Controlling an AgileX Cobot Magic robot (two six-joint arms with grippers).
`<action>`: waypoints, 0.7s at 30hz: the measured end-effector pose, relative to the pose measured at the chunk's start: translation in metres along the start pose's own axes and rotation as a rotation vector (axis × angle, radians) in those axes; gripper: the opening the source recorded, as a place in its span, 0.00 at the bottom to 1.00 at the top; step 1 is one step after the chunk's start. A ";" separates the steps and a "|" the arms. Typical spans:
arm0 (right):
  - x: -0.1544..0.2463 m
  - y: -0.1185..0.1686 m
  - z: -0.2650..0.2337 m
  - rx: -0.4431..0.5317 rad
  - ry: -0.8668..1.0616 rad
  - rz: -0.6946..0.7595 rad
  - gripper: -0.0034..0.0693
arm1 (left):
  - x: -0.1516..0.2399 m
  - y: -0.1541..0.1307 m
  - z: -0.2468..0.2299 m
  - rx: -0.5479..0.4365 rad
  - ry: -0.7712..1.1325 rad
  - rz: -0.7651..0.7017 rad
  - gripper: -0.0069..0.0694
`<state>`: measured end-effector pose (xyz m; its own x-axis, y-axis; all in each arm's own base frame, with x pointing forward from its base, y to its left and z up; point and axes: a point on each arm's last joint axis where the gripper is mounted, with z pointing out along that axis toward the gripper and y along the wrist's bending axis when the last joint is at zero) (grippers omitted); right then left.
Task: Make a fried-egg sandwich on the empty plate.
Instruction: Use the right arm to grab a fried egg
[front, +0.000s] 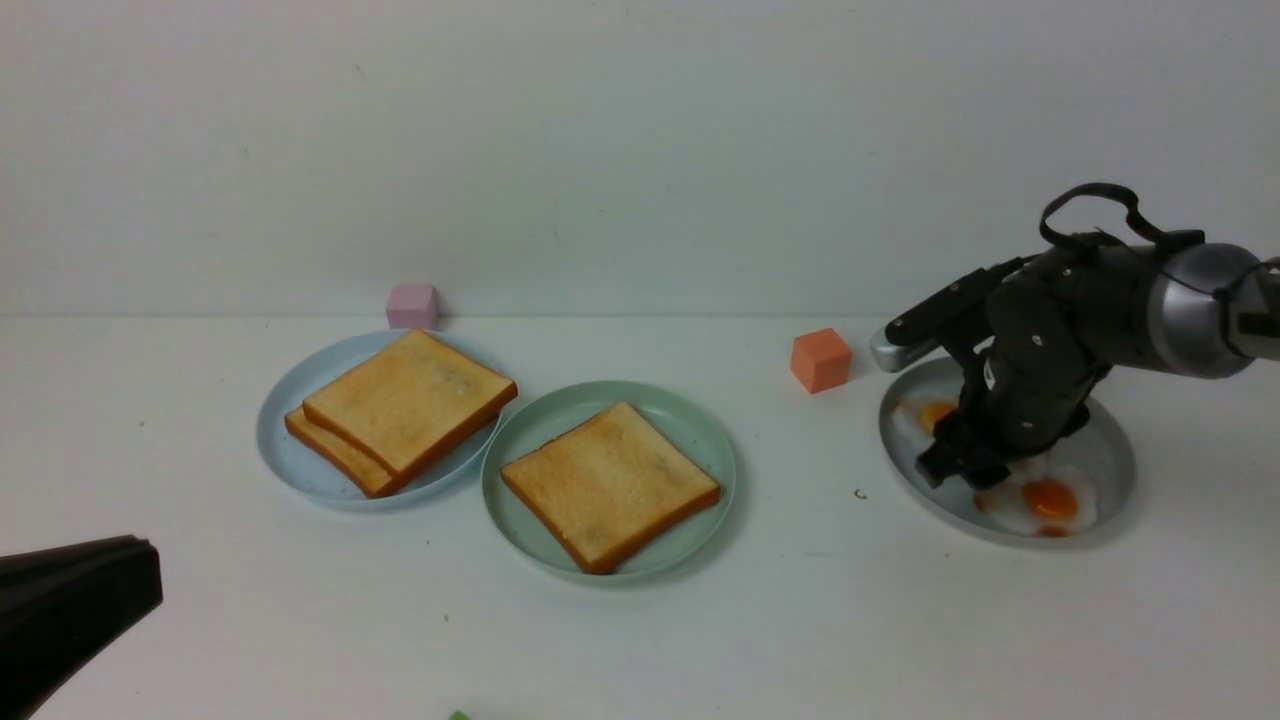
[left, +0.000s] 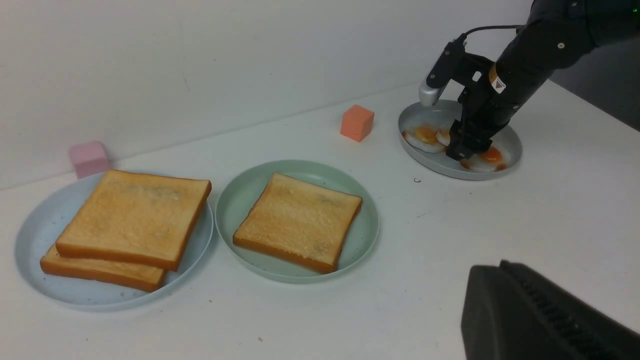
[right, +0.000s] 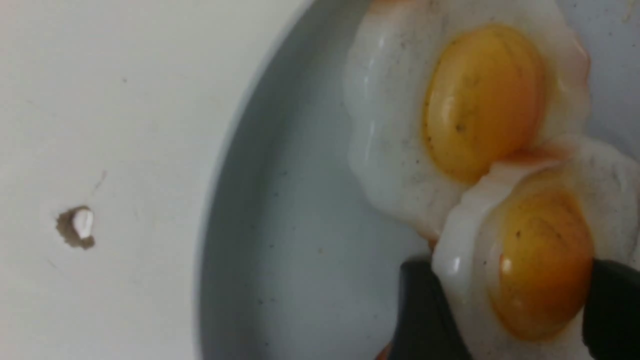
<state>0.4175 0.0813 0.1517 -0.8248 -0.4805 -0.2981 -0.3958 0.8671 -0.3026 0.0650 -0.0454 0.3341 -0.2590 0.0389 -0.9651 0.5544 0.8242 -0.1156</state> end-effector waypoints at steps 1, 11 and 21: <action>0.000 0.000 0.000 0.003 0.003 -0.002 0.62 | 0.000 0.000 0.000 0.000 0.000 0.000 0.07; -0.001 -0.009 -0.023 0.035 -0.005 -0.008 0.17 | 0.000 0.000 0.000 0.002 0.000 -0.003 0.07; -0.001 -0.012 -0.028 0.052 -0.013 -0.019 0.15 | 0.000 0.000 0.000 0.002 0.000 -0.003 0.07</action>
<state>0.4117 0.0752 0.1810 -0.8119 -0.4990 -0.3030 -0.3899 0.8498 -0.3547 0.0649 -0.0455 0.3340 -0.2611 0.0366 -0.9646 0.5549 0.8234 -0.1189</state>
